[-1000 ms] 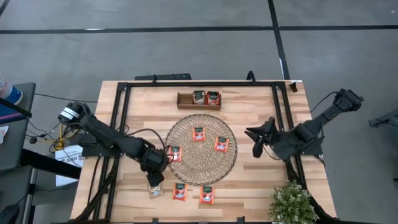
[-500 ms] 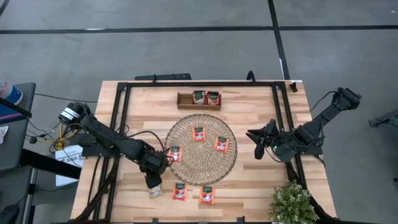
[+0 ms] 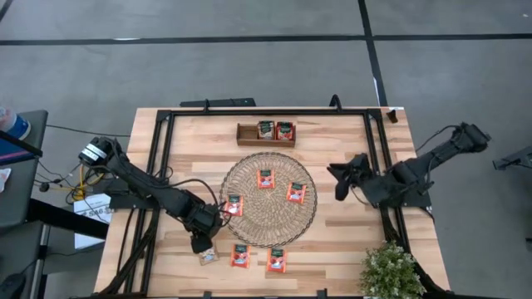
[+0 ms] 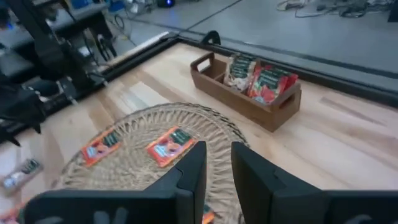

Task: Pick & Place Tea
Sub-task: Put the brown tea bag into the middle section of the wooden organizer

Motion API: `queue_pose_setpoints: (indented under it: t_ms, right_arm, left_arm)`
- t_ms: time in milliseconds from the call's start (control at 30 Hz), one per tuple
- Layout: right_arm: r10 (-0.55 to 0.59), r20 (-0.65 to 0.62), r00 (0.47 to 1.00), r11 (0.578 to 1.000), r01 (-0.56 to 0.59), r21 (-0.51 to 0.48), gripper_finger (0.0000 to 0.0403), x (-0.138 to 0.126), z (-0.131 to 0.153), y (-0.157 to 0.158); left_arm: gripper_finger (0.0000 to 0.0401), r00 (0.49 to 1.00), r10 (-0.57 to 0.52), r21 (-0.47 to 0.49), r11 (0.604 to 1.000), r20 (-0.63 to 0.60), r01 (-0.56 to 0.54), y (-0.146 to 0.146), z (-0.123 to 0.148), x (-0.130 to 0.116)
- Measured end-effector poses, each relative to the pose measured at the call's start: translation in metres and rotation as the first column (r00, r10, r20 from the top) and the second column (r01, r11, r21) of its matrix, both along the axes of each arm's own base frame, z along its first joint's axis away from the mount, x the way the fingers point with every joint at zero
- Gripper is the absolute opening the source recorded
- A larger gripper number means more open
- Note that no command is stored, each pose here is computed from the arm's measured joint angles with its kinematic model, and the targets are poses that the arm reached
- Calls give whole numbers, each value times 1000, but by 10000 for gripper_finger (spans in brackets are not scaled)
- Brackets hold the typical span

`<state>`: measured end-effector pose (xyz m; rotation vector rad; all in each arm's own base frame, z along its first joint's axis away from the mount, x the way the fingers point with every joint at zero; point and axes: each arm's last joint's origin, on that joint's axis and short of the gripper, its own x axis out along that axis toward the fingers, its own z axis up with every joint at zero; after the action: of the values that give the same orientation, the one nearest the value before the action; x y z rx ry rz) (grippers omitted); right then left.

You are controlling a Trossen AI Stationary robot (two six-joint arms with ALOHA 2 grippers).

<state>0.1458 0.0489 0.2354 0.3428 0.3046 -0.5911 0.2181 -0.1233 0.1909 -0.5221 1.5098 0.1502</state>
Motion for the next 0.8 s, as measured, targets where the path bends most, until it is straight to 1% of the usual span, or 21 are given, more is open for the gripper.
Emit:
queue_pose_setpoints:
  t_ms: [100, 233, 333, 433, 500, 600, 667, 733, 800]
  right_arm:
    - [46, -37, 998, 999, -46, -2, 67, 3, 5, -15]
    - [159, 10, 987, 987, -159, -2, 67, 3, 19, -35]
    - [231, 68, 971, 973, -229, -32, 67, -1, 30, -48]
    - [241, 94, 966, 970, -238, -38, 67, -7, 34, -57]
    - [270, 97, 958, 963, -267, -42, 67, -9, 35, -59]
    - [330, 89, 940, 944, -327, -49, 67, -9, 35, -60]
    - [342, 92, 935, 939, -338, -56, 67, -9, 34, -59]
    - [370, 140, 919, 929, -363, -70, 67, -5, 25, -58]
    - [425, 224, 877, 905, -417, -81, 67, -2, 11, -55]
  left_arm:
    - [188, 1000, -25, -3, 1000, 1, 25, 0, 0, 0]
    - [188, 999, -37, -3, 999, 3, 37, 0, 0, 0]
    - [188, 999, -38, -3, 999, -1, 38, 0, 0, -1]
    - [188, 999, -37, 1, 999, 1, 37, 0, 0, -1]
    - [188, 999, -37, 7, 999, 4, 37, 0, 0, -1]
    - [188, 999, -36, 10, 999, 6, 36, 1, 0, 0]
    - [188, 999, -36, 13, 999, 7, 36, 1, 0, 0]
    - [188, 999, -36, 13, 999, 7, 36, 1, 0, 0]
    - [188, 999, -36, 12, 999, 6, 36, 1, 0, 0]
